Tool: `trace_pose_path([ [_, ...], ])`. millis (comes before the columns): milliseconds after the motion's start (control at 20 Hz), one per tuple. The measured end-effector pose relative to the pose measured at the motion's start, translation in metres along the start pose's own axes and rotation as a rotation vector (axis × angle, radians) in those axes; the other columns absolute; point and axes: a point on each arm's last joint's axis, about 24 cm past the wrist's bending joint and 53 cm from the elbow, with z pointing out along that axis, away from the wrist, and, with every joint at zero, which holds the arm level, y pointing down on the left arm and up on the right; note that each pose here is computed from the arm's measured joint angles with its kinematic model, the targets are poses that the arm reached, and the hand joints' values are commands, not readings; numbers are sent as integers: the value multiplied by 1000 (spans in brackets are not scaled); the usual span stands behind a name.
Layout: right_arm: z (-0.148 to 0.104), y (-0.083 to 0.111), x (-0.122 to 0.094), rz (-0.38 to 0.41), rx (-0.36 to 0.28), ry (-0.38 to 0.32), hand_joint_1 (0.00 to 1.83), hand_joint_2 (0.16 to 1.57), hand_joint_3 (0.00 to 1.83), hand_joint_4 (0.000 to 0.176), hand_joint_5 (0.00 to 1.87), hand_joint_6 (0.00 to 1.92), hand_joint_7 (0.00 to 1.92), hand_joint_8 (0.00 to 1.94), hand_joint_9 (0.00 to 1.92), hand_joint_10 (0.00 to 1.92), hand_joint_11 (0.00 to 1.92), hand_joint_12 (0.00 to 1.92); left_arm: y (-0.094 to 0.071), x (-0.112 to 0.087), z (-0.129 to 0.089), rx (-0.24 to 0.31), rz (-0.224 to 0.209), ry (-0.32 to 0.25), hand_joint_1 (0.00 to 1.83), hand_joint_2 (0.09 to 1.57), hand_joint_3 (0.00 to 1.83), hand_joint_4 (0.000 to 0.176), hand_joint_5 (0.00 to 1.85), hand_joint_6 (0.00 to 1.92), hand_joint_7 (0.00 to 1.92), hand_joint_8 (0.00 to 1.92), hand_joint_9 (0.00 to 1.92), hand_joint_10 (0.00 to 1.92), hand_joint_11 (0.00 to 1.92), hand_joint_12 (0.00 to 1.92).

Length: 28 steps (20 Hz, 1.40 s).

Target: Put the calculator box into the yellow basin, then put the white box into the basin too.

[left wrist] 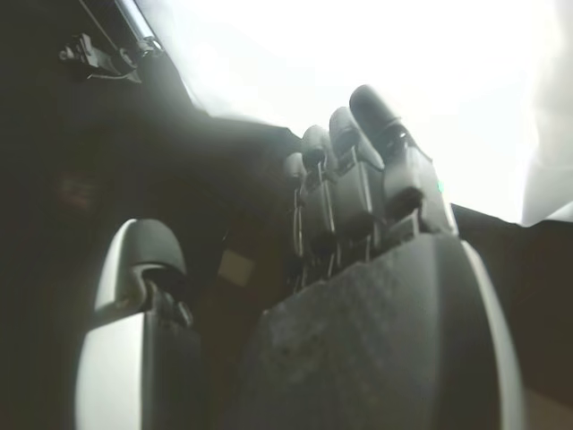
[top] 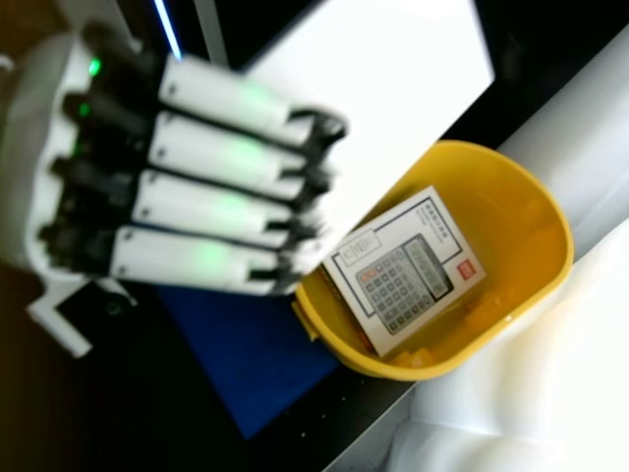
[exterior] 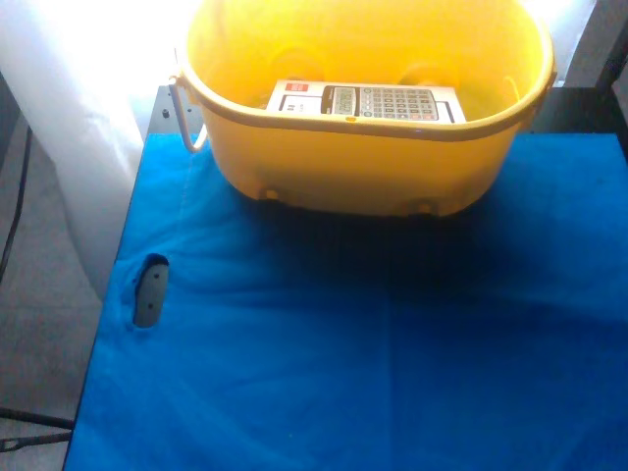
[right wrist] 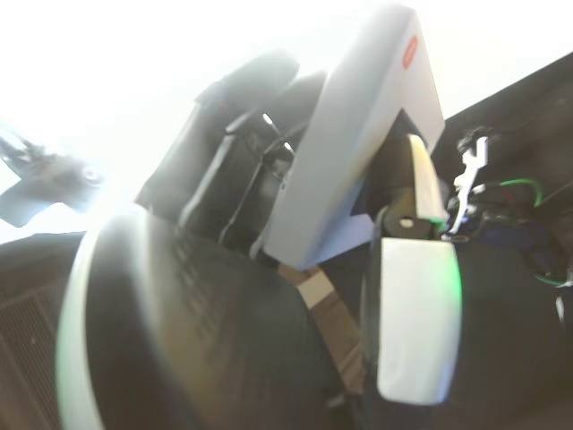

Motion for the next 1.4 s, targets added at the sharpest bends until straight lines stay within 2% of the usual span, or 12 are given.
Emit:
trace_pose_path([
  [100, 9, -6, 12, 17, 18, 17, 1372, 1104, 2, 0, 987, 905, 961, 1021, 938, 1174, 810, 1230, 1, 1, 1, -2, -2, 0, 640, 1168, 1, 0, 312, 0, 372, 3, 218, 304, 0, 1085],
  [200, 19, -10, 21, 32, 17, 21, 1244, 1091, 1, 0, 1096, 857, 973, 984, 987, 837, 809, 1215, 1, 7, 1, -1, -4, 10, 667, 1111, 0, 0, 326, 6, 344, 0, 208, 301, 0, 1164],
  [250, 21, -14, 27, 36, 25, 29, 1206, 1173, 3, 0, 887, 1273, 857, 1088, 829, 909, 656, 1460, 2, 10, 2, -4, -6, 17, 685, 1073, 0, 6, 313, 1, 294, 0, 183, 262, 0, 1090],
  [450, 25, -31, 52, 53, 83, 84, 1220, 1182, 0, 0, 962, 1164, 738, 1224, 500, 1145, 181, 1885, 2, 10, 3, -2, -7, 14, 631, 1074, 4, 10, 243, 0, 277, 0, 195, 178, 0, 1022],
  [500, 25, -32, 55, 40, 87, 91, 1167, 1143, 0, 0, 950, 1073, 505, 815, 140, 1067, 35, 1799, 2, 10, 3, -2, -6, 15, 629, 1072, 4, 12, 236, 0, 276, 0, 195, 174, 0, 1021],
  [650, 26, -36, 68, 38, 101, 115, 1195, 1211, 0, 0, 801, 1274, 703, 1276, 321, 1274, 173, 1826, 3, 11, 2, -4, -6, 18, 682, 1078, 9, 0, 273, 8, 300, 4, 228, 173, 0, 1120],
  [700, 26, -36, 69, 39, 103, 118, 1151, 1138, 0, 0, 937, 1070, 628, 596, 147, 996, 6, 1693, 3, 12, 1, -4, -4, 21, 687, 1094, 8, 0, 282, 10, 320, 9, 246, 198, 0, 1224],
  [750, 26, -36, 69, 38, 102, 117, 1148, 1140, 0, 0, 922, 1079, 690, 743, 272, 1273, 3, 1875, 3, 12, 1, -5, -5, 21, 669, 1084, 2, 0, 283, 9, 313, 5, 227, 196, 0, 1212],
  [850, 27, -34, 67, 39, 99, 113, 1014, 943, 0, 0, 365, 282, 385, 199, 235, 566, 34, 1515, 6, 9, 1, -10, -6, 14, 684, 1055, 0, 0, 345, 20, 365, 12, 220, 297, 0, 1228],
  [1000, 27, -33, 65, 38, 96, 110, 910, 867, 0, 39, 145, 27, 100, 10, 18, 200, 0, 994, 6, 10, 1, -9, -6, 15, 723, 1036, 0, 0, 453, 49, 423, 22, 161, 566, 0, 1317],
  [1050, 27, -33, 65, 38, 96, 109, 907, 853, 0, 20, 28, 9, 3, 0, 0, 7, 0, 222, 6, 10, 1, -8, -5, 16, 710, 1046, 3, 0, 461, 36, 414, 11, 96, 715, 0, 1318],
  [1400, 30, -26, 61, 41, 70, 92, 921, 856, 7, 54, 30, 12, 0, 0, 0, 0, 0, 0, 6, 10, 1, -10, -11, 15, 712, 1077, 2, 0, 496, 33, 490, 39, 133, 902, 0, 1507],
])
